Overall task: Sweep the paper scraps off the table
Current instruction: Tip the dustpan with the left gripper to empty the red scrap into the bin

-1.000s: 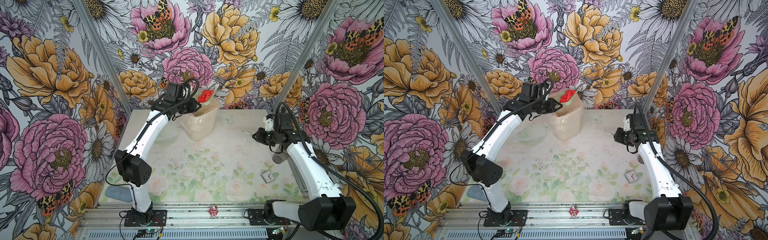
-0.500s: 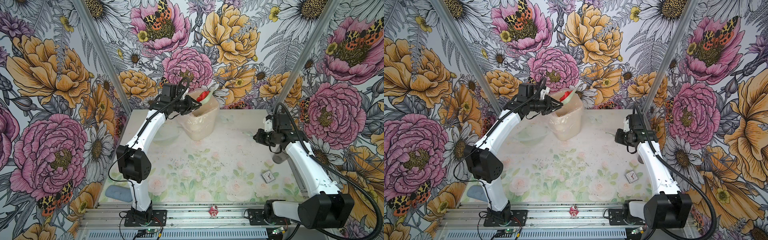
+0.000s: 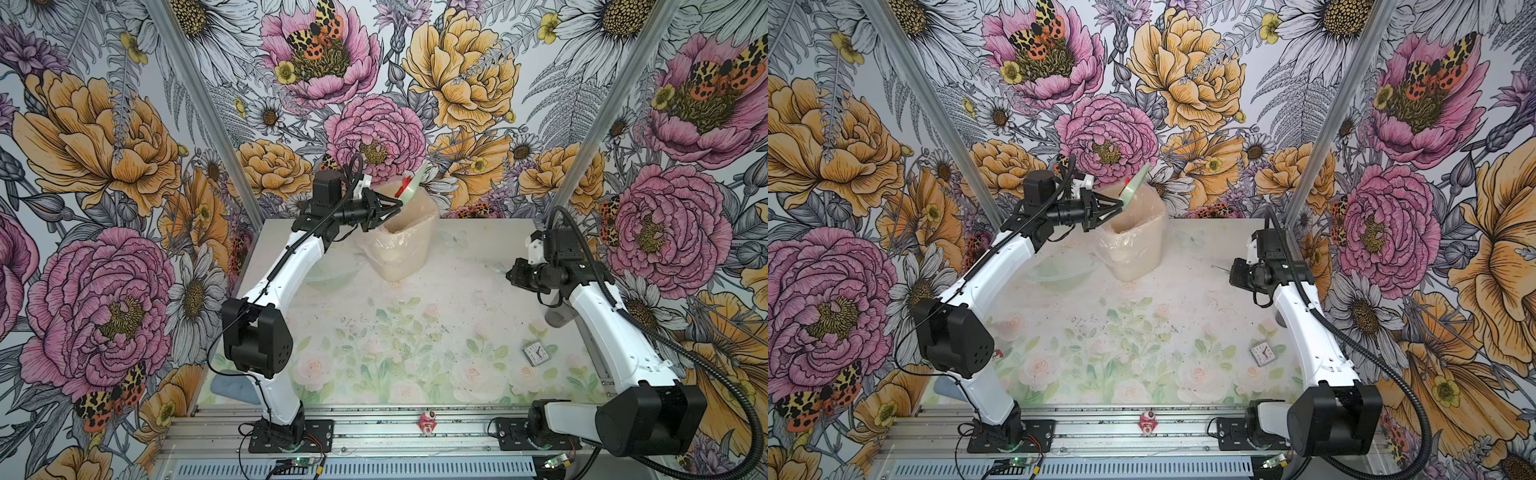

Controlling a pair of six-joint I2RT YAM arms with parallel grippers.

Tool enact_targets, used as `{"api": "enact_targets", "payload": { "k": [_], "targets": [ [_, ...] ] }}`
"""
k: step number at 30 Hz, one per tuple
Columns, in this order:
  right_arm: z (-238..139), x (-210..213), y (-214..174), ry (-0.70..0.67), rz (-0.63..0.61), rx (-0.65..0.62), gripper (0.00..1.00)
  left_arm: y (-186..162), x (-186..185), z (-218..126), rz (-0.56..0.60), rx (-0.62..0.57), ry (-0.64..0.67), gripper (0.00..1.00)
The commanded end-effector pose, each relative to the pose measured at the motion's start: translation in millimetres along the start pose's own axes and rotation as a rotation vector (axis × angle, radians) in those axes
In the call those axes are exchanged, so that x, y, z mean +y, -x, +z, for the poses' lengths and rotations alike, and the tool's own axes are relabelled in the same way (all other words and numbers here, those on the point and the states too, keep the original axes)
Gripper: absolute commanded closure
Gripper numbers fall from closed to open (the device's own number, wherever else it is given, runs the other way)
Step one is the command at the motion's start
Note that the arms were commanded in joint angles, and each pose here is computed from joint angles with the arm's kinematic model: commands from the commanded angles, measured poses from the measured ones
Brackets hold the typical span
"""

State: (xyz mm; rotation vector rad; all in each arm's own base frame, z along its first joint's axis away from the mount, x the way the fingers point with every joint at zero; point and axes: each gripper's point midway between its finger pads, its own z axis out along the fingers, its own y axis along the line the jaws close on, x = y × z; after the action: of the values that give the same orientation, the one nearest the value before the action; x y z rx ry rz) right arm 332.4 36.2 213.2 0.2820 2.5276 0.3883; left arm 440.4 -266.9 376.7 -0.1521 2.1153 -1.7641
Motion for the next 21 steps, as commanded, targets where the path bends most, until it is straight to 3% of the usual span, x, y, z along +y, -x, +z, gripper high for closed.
{"api": "enact_targets", "payload": {
  "k": [1,12,21],
  "targets": [
    [-0.1,-0.3,3.7,-0.004,-0.022,-0.02,1.0,-3.2,-32.2,-14.4,0.03,-0.004,-0.083,1.0],
    [0.8,-1.1,3.2,-0.006,-0.024,-0.017,1.0,-3.7,-16.7,-16.9,-0.183,0.018,-0.149,1.0],
    [2.6,-1.5,3.0,-0.007,-0.023,-0.012,1.0,-4.2,-40.2,-23.7,-0.201,-0.001,-0.228,1.0]
  ]
}}
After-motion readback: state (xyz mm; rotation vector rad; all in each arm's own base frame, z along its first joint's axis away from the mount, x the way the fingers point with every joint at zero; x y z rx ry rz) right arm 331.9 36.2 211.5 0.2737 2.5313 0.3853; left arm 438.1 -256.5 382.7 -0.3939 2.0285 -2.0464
